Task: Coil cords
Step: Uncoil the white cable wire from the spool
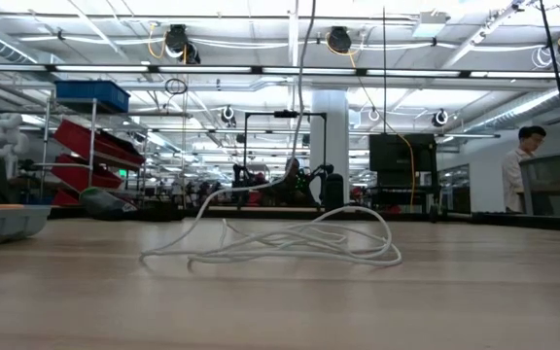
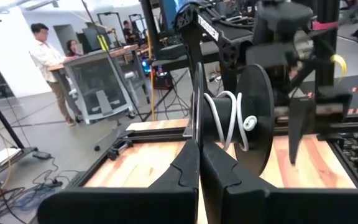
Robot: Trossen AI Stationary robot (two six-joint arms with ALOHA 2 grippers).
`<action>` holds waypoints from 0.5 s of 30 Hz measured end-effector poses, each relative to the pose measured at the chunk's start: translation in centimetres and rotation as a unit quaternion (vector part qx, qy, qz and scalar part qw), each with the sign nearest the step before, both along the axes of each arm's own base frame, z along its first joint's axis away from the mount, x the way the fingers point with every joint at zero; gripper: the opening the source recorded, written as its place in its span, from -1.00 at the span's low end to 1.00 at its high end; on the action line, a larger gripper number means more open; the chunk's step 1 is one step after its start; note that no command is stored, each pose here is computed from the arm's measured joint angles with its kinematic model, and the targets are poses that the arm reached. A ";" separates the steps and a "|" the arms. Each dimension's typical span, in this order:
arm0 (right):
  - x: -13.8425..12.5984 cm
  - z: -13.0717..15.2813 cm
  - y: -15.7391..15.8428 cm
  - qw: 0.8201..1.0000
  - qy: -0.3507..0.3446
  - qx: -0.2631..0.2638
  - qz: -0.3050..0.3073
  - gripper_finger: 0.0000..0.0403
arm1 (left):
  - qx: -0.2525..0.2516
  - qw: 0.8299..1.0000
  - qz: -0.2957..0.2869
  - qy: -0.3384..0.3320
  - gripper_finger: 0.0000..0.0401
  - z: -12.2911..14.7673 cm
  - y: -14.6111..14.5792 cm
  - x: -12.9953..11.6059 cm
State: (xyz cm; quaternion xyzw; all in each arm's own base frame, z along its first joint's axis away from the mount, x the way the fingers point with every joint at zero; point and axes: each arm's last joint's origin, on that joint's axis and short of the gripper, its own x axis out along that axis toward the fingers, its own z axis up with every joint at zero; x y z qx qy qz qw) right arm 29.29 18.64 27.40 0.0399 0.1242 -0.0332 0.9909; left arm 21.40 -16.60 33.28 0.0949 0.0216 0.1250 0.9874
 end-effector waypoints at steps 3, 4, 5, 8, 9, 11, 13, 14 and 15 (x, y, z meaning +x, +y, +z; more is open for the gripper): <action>0.8 0.2 -0.2 0.999 -0.029 -0.010 -0.010 -0.15 | 0.002 1.000 0.003 0.003 -1.00 -0.1 0.1 0.1; 1.1 0.0 -0.3 0.999 -0.035 -0.017 -0.018 -0.15 | 0.002 1.000 0.003 0.003 -1.00 -0.1 0.1 0.1; 1.4 -0.2 -0.3 0.999 -0.040 -0.026 -0.025 -0.15 | 0.002 1.000 0.003 0.003 -1.00 -0.1 0.1 0.1; 2.3 -0.4 -0.6 0.997 -0.064 -0.034 -0.037 -0.15 | 0.002 1.000 0.002 0.003 -1.00 -0.1 0.1 0.1; 2.6 -0.6 -0.6 0.996 -0.066 -0.037 -0.039 -0.15 | 0.002 1.000 0.002 0.003 -1.00 -0.1 0.1 0.1; 3.0 -1.3 -0.7 0.996 -0.060 -0.044 -0.039 -0.15 | 0.002 1.000 0.004 0.003 -1.00 -0.1 0.2 0.1; 3.1 -1.5 -0.7 0.996 -0.057 -0.047 -0.041 -0.15 | 0.001 1.000 0.007 0.002 -1.00 -0.1 0.3 0.2; 3.2 -1.5 -0.8 0.996 -0.058 -0.046 -0.043 -0.15 | 0.002 1.000 0.008 0.003 -1.00 -0.1 0.3 0.3; 3.2 -1.4 -0.9 0.996 -0.060 -0.046 -0.045 -0.15 | 0.002 1.000 0.009 0.003 -1.00 -0.1 0.4 0.3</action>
